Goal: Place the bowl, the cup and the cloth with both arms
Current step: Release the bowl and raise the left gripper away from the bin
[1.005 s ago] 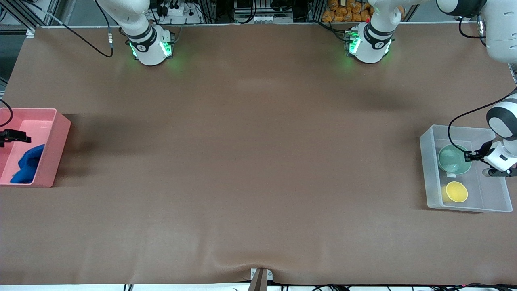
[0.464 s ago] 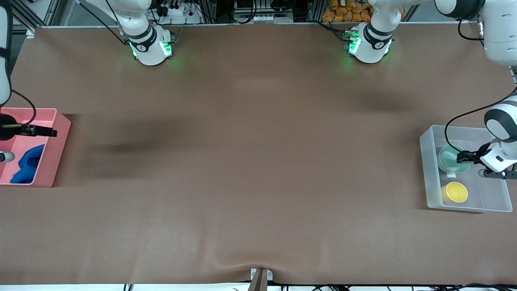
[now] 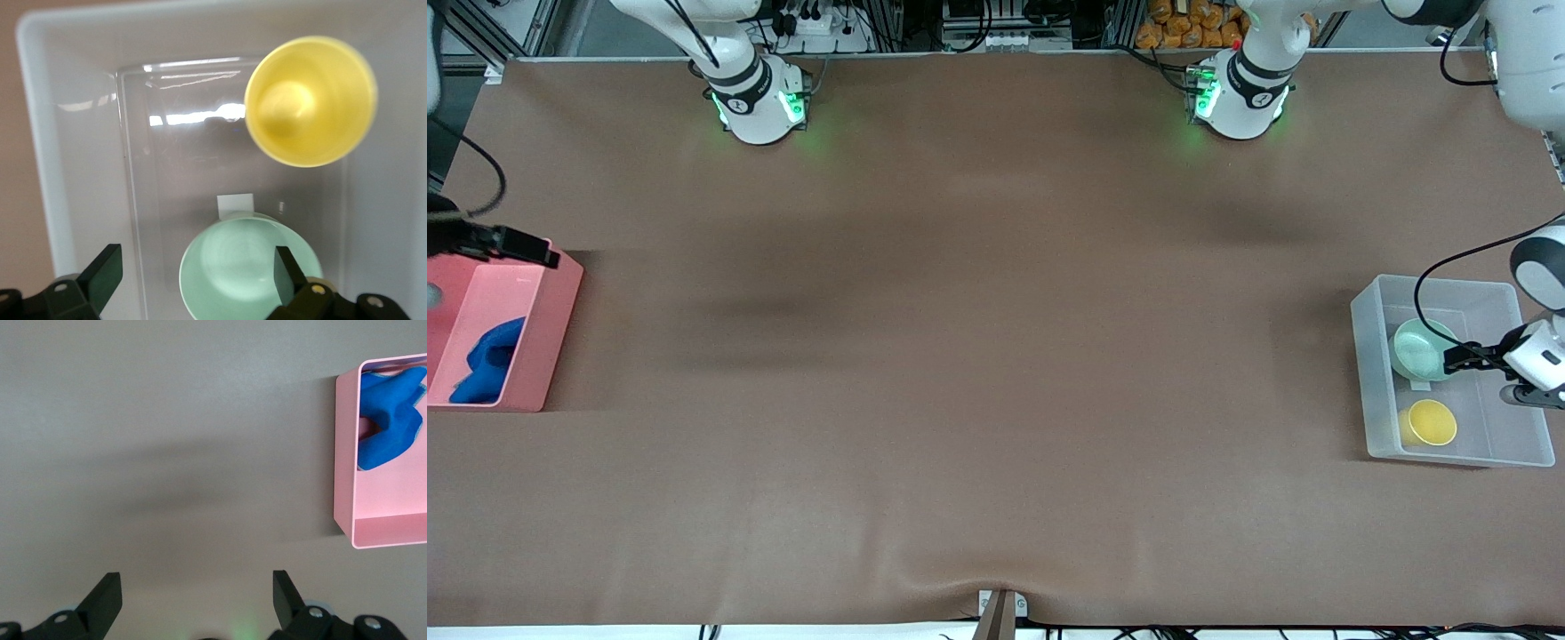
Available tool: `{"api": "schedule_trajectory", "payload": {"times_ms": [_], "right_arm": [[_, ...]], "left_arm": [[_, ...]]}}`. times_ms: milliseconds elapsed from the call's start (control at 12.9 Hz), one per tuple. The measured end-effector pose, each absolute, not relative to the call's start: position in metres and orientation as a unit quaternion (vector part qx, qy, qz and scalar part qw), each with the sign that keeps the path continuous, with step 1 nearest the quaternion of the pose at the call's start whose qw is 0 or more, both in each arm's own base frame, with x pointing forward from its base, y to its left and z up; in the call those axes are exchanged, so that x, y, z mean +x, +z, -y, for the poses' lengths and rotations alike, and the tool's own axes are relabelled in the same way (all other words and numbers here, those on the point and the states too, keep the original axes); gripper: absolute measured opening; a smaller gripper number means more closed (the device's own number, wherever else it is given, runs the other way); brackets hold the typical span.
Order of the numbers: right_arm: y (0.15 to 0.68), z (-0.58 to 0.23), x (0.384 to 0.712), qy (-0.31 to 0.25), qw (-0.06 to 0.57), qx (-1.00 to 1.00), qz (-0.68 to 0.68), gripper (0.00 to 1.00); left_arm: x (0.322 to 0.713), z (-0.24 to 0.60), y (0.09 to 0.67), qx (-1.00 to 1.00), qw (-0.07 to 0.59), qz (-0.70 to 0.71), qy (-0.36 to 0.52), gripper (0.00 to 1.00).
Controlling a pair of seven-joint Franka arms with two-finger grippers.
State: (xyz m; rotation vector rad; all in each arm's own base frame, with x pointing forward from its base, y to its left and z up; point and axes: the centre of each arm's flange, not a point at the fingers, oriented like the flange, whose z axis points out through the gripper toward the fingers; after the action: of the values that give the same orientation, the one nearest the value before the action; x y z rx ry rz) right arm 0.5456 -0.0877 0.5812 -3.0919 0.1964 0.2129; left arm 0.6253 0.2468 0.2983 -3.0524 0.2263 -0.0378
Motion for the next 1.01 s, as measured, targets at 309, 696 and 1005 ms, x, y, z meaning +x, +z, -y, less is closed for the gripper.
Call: {"api": "schedule_trajectory", "payload": {"times_ms": [309, 696, 1005], "right_arm": [[0.622, 0.080, 0.517, 0.059, 0.038, -0.992, -0.101, 1.00], [0.626, 0.077, 0.516, 0.054, 0.039, -0.995, -0.076, 1.00], [0.627, 0.069, 0.517, 0.053, 0.034, -0.996, -0.060, 1.00]], "left_arm": [[0.637, -0.213, 0.367, -0.998, 0.015, -0.053, -0.016, 1.00], [0.641, -0.124, 0.422, -1.000, 0.011, 0.007, -0.004, 1.00], [0.632, -0.090, 0.459, -1.000, 0.003, 0.023, -0.002, 1.00]]}}
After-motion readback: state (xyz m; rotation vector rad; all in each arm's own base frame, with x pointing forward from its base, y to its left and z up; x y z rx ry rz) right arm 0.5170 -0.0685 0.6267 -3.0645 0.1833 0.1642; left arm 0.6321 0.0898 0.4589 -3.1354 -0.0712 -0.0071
